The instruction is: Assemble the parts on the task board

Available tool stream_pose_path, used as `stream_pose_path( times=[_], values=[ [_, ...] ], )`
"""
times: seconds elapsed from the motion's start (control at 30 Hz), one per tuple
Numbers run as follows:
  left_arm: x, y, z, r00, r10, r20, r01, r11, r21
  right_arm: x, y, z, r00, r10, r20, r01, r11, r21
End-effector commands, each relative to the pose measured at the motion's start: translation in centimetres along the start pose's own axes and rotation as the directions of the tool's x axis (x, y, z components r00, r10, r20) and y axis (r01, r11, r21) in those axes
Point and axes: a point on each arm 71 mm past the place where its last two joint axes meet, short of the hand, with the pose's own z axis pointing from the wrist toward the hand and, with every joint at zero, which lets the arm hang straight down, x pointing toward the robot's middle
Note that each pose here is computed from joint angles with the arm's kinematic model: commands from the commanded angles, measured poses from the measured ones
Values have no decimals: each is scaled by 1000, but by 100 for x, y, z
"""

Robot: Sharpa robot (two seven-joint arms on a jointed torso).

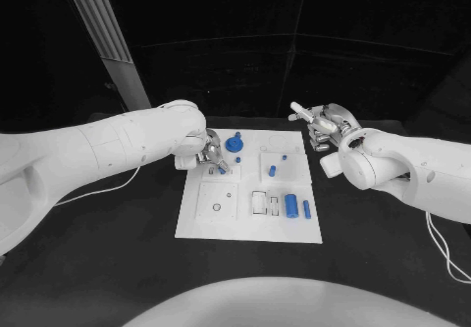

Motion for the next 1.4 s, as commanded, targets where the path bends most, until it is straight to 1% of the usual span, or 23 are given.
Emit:
stream_pose_path(
  times=[0.03, 0.67, 1.4],
  values=[
    [43, 10, 26, 1000, 11, -15, -12, 1000, -14, 7, 15, 1, 1000, -1, -7, 1, 1000, -8],
    [43, 34, 30, 1000, 12, -19, -13, 999, -29, 12, 15, 2, 1000, -1, -10, 1, 1000, -8],
    [49, 44, 31, 1000, 12, -20, -13, 999, -32, 12, 14, 2, 1000, -1, -9, 1, 1000, -8]
  ],
)
